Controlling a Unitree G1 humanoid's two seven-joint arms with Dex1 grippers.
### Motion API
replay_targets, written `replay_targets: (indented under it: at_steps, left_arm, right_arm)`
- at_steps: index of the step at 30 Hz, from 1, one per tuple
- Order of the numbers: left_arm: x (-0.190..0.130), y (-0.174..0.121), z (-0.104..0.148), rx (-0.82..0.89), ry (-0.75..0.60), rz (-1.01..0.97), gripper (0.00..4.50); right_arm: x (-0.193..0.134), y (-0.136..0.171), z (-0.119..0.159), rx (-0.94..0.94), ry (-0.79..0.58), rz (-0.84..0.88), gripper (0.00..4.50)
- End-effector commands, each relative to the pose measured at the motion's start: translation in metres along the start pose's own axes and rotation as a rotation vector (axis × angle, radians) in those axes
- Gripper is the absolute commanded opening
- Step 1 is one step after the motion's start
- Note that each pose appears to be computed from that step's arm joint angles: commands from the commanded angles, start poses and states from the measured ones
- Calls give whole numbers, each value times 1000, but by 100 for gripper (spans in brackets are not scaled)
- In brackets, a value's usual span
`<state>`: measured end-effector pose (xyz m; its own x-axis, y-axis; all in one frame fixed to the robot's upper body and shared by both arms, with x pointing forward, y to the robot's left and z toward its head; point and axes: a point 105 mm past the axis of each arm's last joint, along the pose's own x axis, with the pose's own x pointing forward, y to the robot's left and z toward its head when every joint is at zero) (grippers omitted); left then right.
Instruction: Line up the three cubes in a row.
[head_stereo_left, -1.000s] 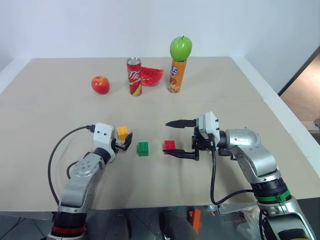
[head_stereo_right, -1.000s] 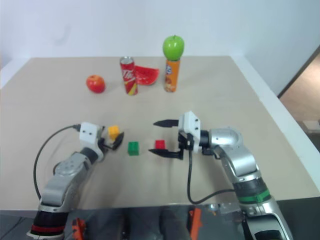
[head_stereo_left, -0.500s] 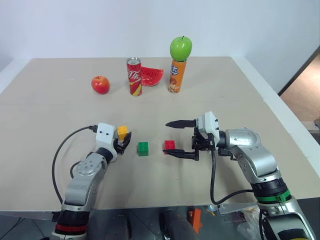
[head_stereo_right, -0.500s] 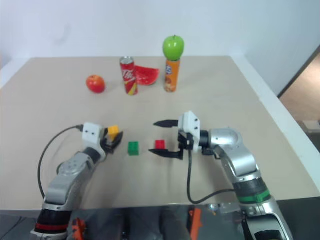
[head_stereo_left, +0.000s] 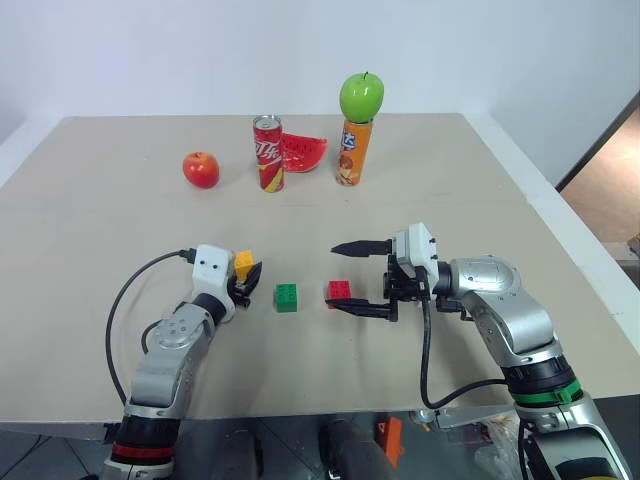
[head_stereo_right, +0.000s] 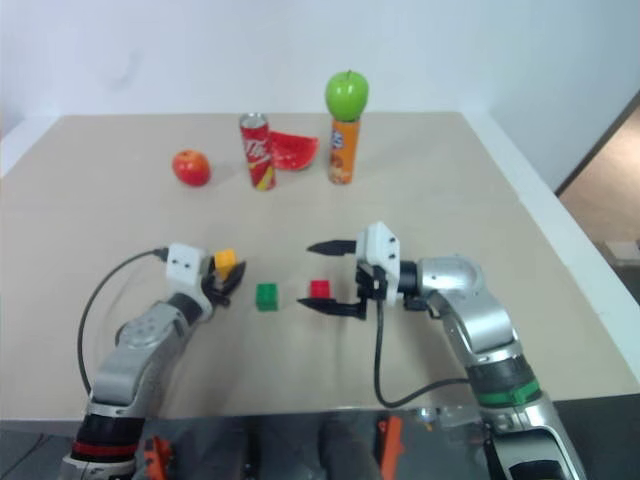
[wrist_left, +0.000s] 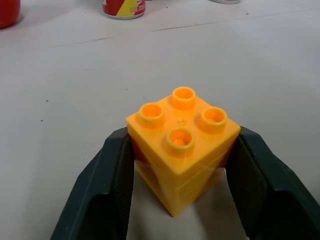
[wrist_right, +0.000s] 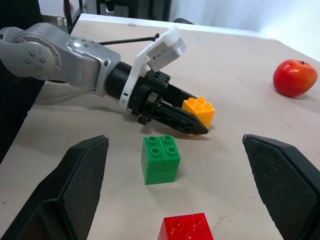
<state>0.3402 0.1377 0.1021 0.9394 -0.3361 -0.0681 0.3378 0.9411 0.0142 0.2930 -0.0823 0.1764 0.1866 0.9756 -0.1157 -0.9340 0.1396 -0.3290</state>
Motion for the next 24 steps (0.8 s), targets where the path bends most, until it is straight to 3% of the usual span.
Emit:
replay_targets:
  at_steps: [1,13,24]
  left_arm:
    - [1,4,14,30,-49,7,244]
    - [-24,12,29,102,-101,-93,244]
    - [-59,3,13,93,-60,-143,244]
  right_arm:
    - [-1,-1,13,-56,-20,0,450]
    - [-1,-1,12,-58,-14,1,450]
    - [-4,0,11,-53,-9,3,450]
